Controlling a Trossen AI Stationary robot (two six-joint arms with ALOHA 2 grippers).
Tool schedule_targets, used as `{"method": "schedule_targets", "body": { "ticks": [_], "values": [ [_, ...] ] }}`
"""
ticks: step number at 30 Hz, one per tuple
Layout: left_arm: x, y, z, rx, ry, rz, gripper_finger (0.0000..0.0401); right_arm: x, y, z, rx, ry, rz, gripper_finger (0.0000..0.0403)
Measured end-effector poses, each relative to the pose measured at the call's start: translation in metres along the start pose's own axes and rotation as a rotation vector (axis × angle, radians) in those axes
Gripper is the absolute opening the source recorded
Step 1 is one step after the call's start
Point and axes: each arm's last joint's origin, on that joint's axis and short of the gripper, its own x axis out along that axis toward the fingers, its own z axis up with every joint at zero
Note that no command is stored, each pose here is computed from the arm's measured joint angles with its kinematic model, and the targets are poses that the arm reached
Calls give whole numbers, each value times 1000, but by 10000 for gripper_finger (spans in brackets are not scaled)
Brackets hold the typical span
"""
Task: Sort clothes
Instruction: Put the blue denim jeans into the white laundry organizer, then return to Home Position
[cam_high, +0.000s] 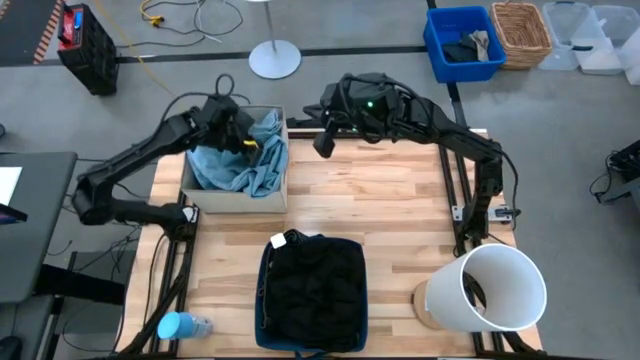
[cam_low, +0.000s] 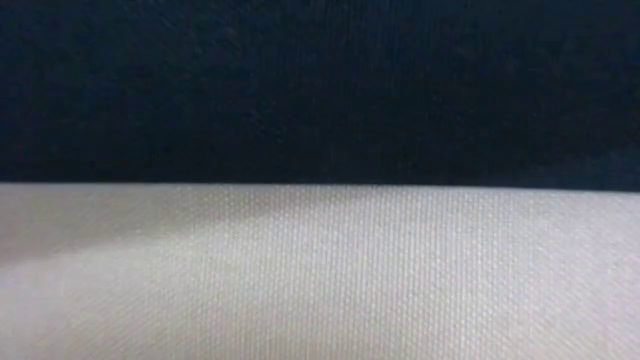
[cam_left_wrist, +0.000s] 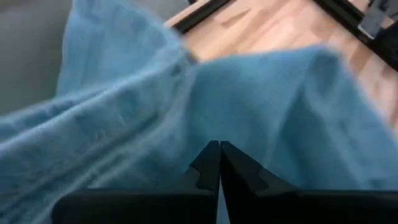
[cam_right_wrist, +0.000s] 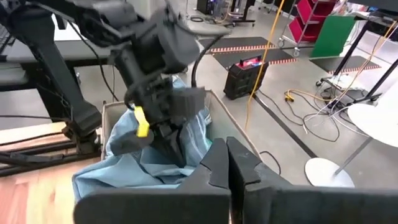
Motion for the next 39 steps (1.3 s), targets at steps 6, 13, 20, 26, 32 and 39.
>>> {"method": "schedule_targets", "body": {
  "ticks": [6,13,20,26,32,39],
  "values": [
    [24,17,-27,-106,22,15,2,0,0,1,30,-8,0,2],
    [50,34,-56,-201,59,42,2,-4,15,15,87,-147,127,2],
    [65,53,-91,-283,164,104,2,-9,29,21,78,-214,265,2],
    [68,56,-100,-237,185,162,2,-12,38,22,12,-232,332,2],
    [39,44,-73,-176,25,133,38,-20,40,30,10,-315,566,1],
    [-16,20,-42,-69,-197,-32,152,-2,35,21,53,-263,619,1]
  ]
}}
